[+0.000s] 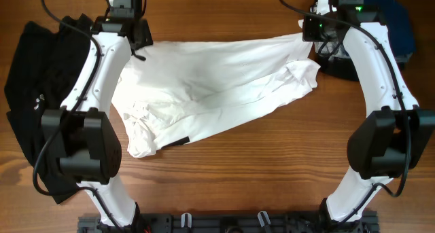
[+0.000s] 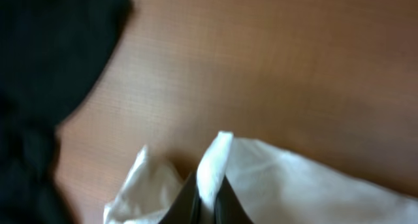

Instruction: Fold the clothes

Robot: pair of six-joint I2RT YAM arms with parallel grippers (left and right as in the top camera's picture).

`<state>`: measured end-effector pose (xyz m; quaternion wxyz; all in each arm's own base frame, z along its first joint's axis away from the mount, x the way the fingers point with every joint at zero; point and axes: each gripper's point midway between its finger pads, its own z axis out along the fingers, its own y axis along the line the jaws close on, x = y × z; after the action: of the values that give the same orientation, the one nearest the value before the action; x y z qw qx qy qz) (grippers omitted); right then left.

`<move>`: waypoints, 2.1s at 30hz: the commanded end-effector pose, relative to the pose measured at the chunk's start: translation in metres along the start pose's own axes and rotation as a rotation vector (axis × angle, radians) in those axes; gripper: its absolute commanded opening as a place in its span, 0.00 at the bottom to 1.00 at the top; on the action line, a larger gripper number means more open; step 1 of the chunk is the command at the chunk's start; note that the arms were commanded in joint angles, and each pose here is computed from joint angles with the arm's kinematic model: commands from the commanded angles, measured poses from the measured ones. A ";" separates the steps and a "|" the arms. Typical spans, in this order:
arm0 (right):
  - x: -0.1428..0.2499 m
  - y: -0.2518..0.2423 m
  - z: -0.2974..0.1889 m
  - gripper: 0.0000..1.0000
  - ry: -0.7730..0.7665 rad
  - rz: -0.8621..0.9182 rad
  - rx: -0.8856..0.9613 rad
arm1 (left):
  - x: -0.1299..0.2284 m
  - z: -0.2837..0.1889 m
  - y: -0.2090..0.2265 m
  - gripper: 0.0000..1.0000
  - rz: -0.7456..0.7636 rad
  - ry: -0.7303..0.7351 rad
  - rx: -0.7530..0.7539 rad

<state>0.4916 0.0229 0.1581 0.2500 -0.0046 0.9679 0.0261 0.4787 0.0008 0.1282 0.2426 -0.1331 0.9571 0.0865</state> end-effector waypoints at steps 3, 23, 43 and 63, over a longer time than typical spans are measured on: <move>0.015 -0.003 -0.005 0.04 0.044 0.022 0.013 | 0.066 -0.008 0.012 0.04 -0.019 0.272 -0.027; 0.089 -0.013 -0.003 0.45 0.320 0.030 -0.068 | 0.182 0.016 0.024 0.22 0.005 0.590 -0.056; 0.115 -0.012 0.064 0.99 0.312 -0.039 -0.119 | 0.076 -0.042 0.018 1.00 -0.088 0.273 0.064; 0.157 -0.025 0.129 0.88 0.429 0.139 -0.034 | 0.064 -0.052 0.017 1.00 -0.101 0.212 0.087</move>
<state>0.4398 0.0074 0.0028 0.0963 0.0057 0.9937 0.0570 0.3948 -0.0079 0.1466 0.1515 -0.1772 0.9722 0.0219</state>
